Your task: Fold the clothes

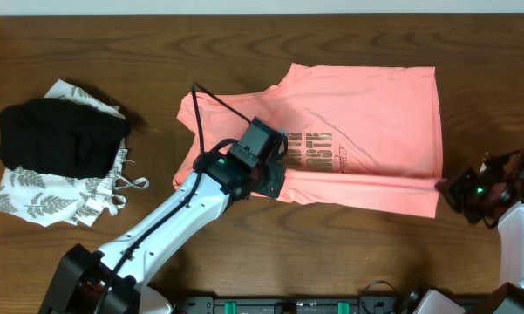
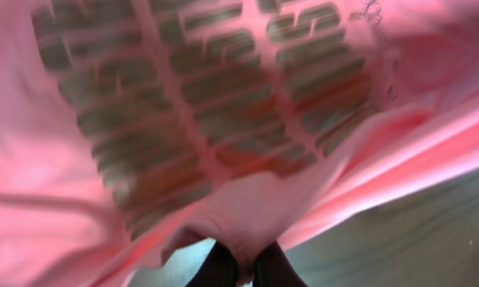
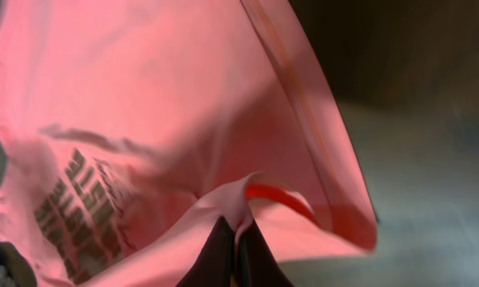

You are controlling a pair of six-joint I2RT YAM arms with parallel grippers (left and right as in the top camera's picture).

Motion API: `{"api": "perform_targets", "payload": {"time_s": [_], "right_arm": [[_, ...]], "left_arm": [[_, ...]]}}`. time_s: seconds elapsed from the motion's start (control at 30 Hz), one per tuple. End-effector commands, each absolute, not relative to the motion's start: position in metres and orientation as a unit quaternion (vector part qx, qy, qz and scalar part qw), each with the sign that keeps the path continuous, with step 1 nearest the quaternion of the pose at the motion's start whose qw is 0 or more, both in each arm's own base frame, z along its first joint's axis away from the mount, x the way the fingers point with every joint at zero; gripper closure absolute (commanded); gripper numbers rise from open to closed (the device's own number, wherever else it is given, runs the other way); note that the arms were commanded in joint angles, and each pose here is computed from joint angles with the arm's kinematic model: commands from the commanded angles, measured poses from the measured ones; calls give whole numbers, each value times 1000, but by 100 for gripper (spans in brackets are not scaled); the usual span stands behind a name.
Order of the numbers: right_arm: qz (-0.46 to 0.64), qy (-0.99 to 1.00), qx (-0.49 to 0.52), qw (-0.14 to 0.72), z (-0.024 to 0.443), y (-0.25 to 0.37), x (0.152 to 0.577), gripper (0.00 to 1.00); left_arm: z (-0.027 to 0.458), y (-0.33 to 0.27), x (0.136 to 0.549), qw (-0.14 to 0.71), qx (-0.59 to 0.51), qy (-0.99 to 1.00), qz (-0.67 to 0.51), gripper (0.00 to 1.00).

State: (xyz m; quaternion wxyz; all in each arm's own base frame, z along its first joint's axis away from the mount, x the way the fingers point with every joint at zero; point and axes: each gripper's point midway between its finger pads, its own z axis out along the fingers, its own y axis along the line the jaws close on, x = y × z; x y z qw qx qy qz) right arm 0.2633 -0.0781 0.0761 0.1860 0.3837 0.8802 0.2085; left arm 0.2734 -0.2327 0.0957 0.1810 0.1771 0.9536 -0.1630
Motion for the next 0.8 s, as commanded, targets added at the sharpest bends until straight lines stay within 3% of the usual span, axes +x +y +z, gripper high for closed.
{"api": "perform_targets", "payload": {"time_s": [0.0, 0.63, 0.67, 0.77], "right_arm": [[237, 878, 355, 215, 87, -74, 282, 99], [222, 872, 331, 285, 84, -84, 334, 99], [222, 872, 331, 285, 84, -84, 334, 98], [218, 872, 333, 284, 83, -85, 334, 83]], "left_arm": [[107, -234, 289, 222, 228, 935, -152, 93], [55, -237, 324, 234, 262, 932, -90, 85], [55, -234, 326, 238, 259, 933, -83, 83], [55, -223, 332, 239, 246, 936, -74, 62]]}}
